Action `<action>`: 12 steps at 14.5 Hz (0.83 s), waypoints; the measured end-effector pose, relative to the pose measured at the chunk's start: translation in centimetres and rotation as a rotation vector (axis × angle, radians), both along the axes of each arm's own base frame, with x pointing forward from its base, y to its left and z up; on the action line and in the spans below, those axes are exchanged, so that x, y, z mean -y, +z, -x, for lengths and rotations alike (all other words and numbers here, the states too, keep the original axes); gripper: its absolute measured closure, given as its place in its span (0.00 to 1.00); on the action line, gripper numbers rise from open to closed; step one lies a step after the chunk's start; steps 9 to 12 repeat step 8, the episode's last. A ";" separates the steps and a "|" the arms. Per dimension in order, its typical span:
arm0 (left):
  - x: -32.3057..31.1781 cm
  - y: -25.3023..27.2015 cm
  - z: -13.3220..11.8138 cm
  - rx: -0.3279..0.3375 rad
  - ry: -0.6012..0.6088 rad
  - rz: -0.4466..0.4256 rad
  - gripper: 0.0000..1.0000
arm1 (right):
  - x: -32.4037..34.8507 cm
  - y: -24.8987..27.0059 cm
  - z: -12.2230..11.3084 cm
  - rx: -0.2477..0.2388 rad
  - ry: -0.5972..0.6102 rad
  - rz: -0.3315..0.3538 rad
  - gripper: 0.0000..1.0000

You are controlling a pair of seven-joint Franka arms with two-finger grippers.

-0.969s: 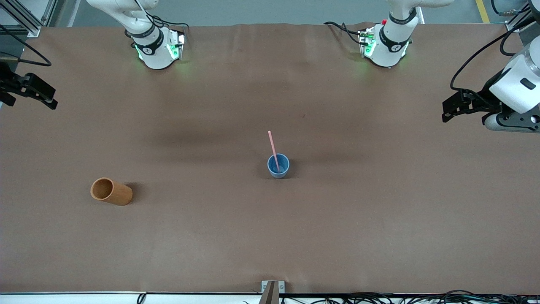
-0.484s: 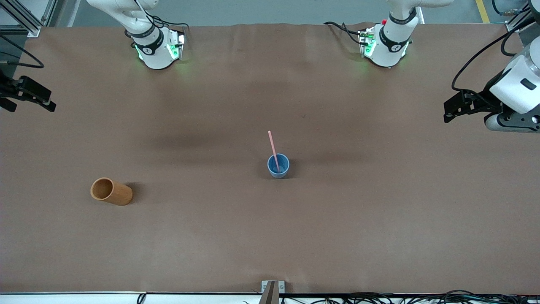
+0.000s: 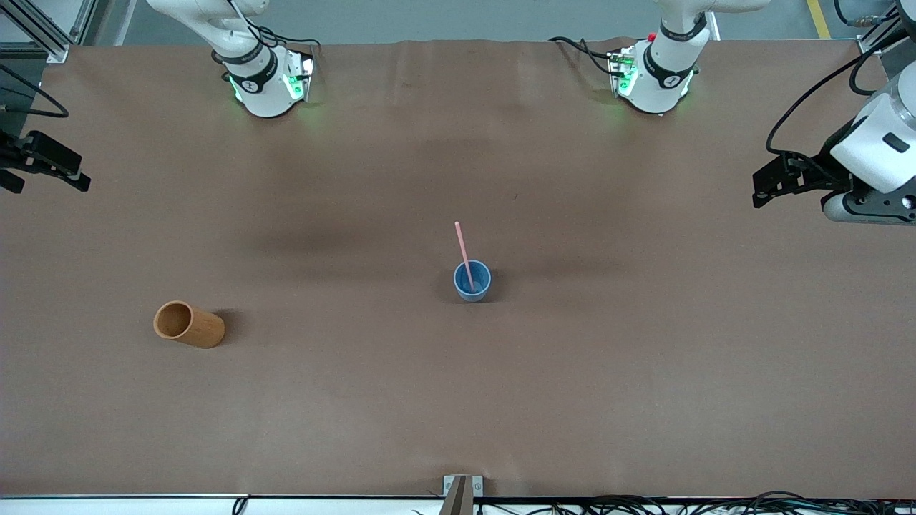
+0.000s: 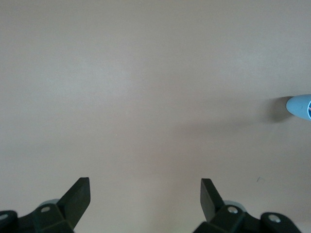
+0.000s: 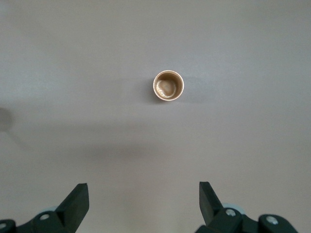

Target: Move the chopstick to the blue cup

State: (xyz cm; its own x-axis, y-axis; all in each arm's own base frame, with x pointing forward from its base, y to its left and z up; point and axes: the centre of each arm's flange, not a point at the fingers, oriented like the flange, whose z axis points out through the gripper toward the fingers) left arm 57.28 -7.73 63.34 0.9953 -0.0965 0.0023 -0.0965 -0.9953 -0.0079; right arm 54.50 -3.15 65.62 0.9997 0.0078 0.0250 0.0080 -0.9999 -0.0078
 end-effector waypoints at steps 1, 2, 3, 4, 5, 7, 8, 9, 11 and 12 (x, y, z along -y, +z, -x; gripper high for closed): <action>0.0 0.0 0.0 0.000 0.000 0.000 0.00 | 0.0 0.0 0.0 0.000 0.000 0.007 0.00; 0.0 0.0 0.0 0.000 0.000 0.000 0.00 | -0.1 0.0 0.0 -0.001 0.000 0.010 0.00; 0.0 0.0 0.0 0.000 0.000 0.000 0.00 | -0.2 0.0 0.0 -0.001 0.001 0.011 0.00; 0.0 0.0 0.0 0.000 0.000 0.000 0.00 | -0.3 0.0 0.0 -0.001 0.002 0.011 0.00; 0.0 0.0 0.0 0.000 0.000 0.000 0.00 | -0.4 0.0 0.0 -0.001 0.002 0.012 0.00; 0.0 0.0 0.0 0.000 0.000 0.000 0.00 | -0.4 0.0 0.0 -0.001 0.000 0.011 0.00; 0.0 0.0 0.0 0.000 0.000 0.000 0.00 | -0.4 0.0 0.0 -0.001 -0.002 0.011 0.00; 0.0 0.0 0.0 0.000 0.000 0.000 0.00 | -0.4 0.0 0.0 -0.001 -0.002 0.011 0.00; 0.0 0.0 0.0 0.000 0.000 0.000 0.00 | -0.4 0.0 0.0 -0.001 -0.002 0.011 0.00; 0.0 0.0 0.0 0.000 0.000 0.000 0.00 | -0.4 0.0 0.0 -0.001 -0.002 0.011 0.00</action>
